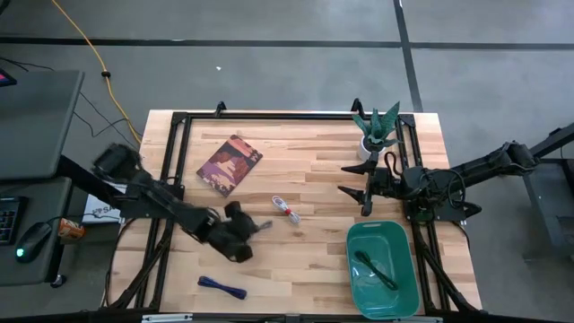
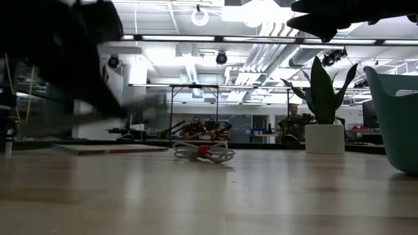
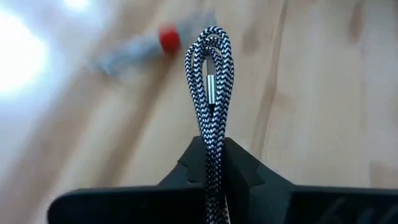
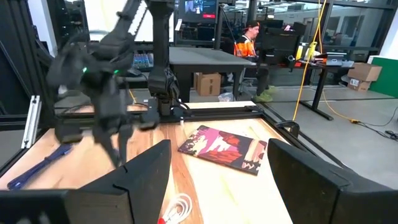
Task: Pick and place USB-C Cables
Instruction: Put the black white USB cable into the bin
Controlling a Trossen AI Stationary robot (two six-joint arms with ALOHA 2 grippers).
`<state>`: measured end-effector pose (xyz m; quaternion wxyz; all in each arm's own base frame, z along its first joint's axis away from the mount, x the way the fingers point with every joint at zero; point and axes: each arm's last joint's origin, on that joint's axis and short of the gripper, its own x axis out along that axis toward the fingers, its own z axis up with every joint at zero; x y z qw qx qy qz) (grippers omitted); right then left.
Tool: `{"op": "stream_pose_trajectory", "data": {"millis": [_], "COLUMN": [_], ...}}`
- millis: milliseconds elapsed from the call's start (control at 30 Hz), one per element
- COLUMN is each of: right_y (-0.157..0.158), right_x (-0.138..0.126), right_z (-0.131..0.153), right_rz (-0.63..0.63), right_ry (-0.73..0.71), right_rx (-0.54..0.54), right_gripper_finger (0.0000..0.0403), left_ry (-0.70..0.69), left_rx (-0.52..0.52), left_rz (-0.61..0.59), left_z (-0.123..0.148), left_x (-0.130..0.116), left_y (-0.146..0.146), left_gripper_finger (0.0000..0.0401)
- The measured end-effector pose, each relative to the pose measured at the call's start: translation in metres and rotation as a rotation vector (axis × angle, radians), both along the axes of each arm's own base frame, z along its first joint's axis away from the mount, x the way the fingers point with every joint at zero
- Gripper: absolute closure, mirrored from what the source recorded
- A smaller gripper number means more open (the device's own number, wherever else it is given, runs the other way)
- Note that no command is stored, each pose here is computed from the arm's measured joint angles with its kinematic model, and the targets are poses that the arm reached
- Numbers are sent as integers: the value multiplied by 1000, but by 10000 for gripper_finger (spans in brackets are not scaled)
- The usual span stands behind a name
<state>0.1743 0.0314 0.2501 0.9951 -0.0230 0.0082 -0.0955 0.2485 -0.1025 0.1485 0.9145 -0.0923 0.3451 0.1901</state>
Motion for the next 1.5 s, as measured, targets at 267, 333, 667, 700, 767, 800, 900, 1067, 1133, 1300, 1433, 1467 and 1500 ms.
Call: {"op": "stream_pose_trajectory", "data": {"millis": [267,333,667,700,767,800,900,1067,1133,1300,1433,1467,1500], "right_y": [0,0,0,0,0,0,0,0,0,3,4,4,3], "right_x": [0,0,0,0,0,0,0,0,0,11,29,34,38], "right_z": [0,1,3,2,0,-1,-3,-4,-4,-9,-22,-24,-26], "right_rz": [3,3,4,4,3,3,2,1,0,-1,25,29,41], "right_ry": [-2,-7,-37,-32,-18,-9,16,20,13,5,25,17,8], "right_rx": [0,2,50,65,82,83,81,115,130,183,152,141,136], "right_gripper_finger": [144,144,144,144,144,144,144,144,144,144,144,144,144], "left_ry": [-436,-544,-891,-888,-871,-871,-903,-913,-921,-974,-1008,-1023,-1046], "left_rx": [128,168,151,143,142,141,140,157,158,160,174,173,165], "left_rz": [-42,-60,-106,-108,-110,-107,-103,-108,-107,-103,-102,-98,-93], "left_z": [47,56,84,83,79,79,82,84,84,84,77,75,74], "left_x": [-42,-49,-58,-57,-54,-54,-54,-55,-55,-49,-39,-36,-34], "left_y": [45,57,103,103,102,102,102,102,102,102,102,102,102], "left_gripper_finger": [401,401,401,401,401,401,401,401,401,401,401,401,401]}}
